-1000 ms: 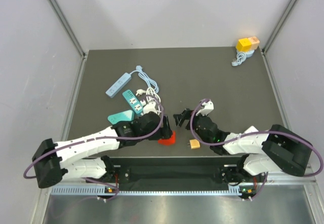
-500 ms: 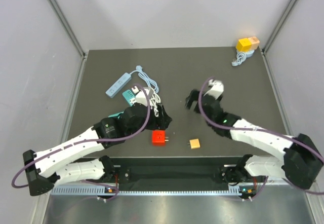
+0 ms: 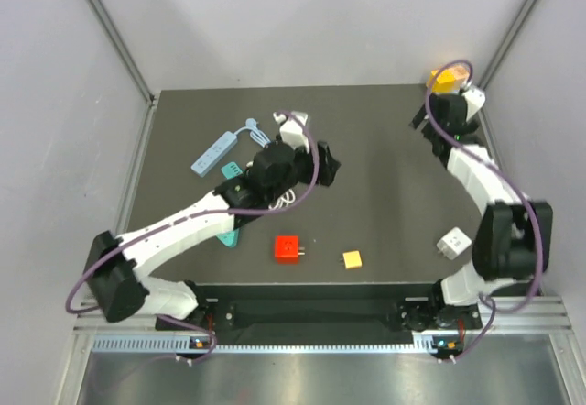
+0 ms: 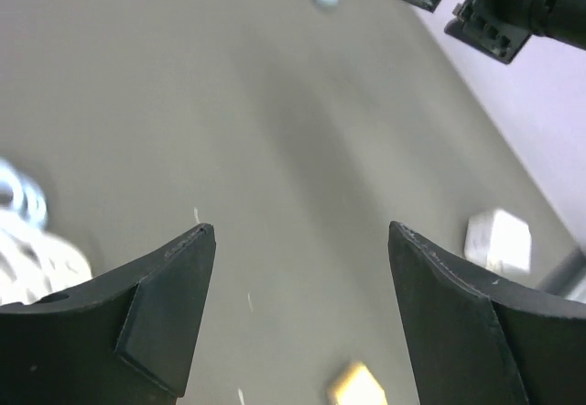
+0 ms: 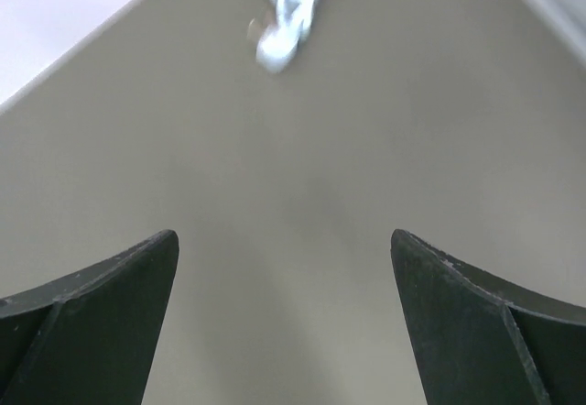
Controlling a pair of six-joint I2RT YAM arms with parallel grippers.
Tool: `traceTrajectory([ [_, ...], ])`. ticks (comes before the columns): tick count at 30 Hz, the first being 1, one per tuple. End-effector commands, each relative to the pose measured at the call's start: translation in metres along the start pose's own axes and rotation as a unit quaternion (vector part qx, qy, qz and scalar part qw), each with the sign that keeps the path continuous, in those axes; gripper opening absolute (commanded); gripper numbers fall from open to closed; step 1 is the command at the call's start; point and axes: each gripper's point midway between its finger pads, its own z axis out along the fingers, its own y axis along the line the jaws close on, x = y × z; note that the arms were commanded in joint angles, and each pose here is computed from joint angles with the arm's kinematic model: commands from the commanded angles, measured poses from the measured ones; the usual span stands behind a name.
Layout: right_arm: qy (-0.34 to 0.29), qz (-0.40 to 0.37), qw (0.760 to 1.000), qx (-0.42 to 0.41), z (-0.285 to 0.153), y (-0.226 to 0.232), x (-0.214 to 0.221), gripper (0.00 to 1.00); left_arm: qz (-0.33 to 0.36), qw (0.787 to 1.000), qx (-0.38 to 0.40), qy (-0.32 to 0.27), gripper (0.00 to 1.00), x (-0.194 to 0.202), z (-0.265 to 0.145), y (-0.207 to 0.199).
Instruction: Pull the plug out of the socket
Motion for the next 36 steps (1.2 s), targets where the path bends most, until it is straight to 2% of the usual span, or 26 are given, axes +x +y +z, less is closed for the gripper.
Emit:
traceTrajectory([
  [1, -0.016, 0.008, 1.000, 0.012, 0.043, 0.005, -0.050, 0.98, 0.011, 0.994, 0.058, -0.095, 0.80, -0.067, 0.040, -0.003],
  [3, 0.003, 0.001, 0.999, 0.049, 0.080, -0.014, -0.048, 0.99, 0.017, 0.991, 0.066, -0.118, 0.81, -0.079, 0.060, 0.006],
  [4, -0.023, 0.008, 0.998, 0.057, 0.088, -0.012, -0.075, 0.99, 0.022, 0.992, 0.062, -0.109, 0.81, -0.074, 0.081, 0.018],
  [6, -0.006, -0.006, 0.997, 0.078, 0.124, -0.017, -0.065, 0.99, 0.038, 0.991, 0.056, -0.115, 0.84, -0.075, 0.102, 0.029],
  [7, -0.022, -0.003, 0.997, 0.072, 0.131, -0.009, -0.090, 0.99, 0.047, 0.992, 0.069, -0.095, 0.84, -0.059, 0.119, 0.033],
  [8, 0.000, -0.012, 0.996, 0.086, 0.155, -0.014, -0.073, 1.00, 0.053, 0.992, 0.073, -0.091, 0.84, -0.052, 0.126, 0.036],
  [9, 0.003, -0.011, 0.996, 0.086, 0.163, -0.012, -0.075, 1.00, 0.066, 0.989, 0.083, -0.104, 0.84, -0.051, 0.130, 0.035],
  [10, -0.003, -0.002, 0.997, 0.076, 0.168, -0.007, -0.092, 1.00, 0.069, 0.990, 0.085, -0.090, 0.84, -0.026, 0.137, 0.043],
  [11, 0.013, 0.000, 0.997, 0.076, 0.183, -0.011, -0.080, 1.00, 0.071, 0.989, 0.099, -0.087, 0.84, -0.015, 0.138, 0.042],
  [12, 0.004, 0.009, 0.998, 0.067, 0.187, -0.008, -0.091, 1.00, 0.075, 0.988, 0.103, -0.090, 0.84, -0.005, 0.138, 0.045],
  [15, -0.004, 0.008, 0.998, 0.066, 0.207, -0.005, -0.091, 1.00, 0.081, 0.988, 0.107, -0.080, 0.84, 0.015, 0.142, 0.052],
  [17, 0.011, 0.010, 0.998, 0.061, 0.222, -0.003, -0.076, 0.99, 0.084, 0.988, 0.107, -0.077, 0.83, 0.024, 0.144, 0.055],
  [21, 0.019, 0.004, 0.998, 0.058, 0.232, 0.001, -0.063, 0.97, 0.086, 0.988, 0.115, -0.062, 0.82, 0.038, 0.152, 0.056],
  [31, 0.042, -0.018, 0.995, 0.086, 0.254, -0.013, -0.024, 0.91, 0.084, 0.986, 0.128, -0.063, 0.80, 0.038, 0.151, 0.052],
  [34, 0.045, -0.026, 0.994, 0.092, 0.259, -0.017, -0.017, 0.85, 0.089, 0.986, 0.126, -0.067, 0.80, 0.036, 0.149, 0.052],
  [36, 0.044, -0.025, 0.994, 0.092, 0.261, -0.017, -0.018, 0.72, 0.090, 0.986, 0.122, -0.068, 0.80, 0.036, 0.148, 0.053],
])
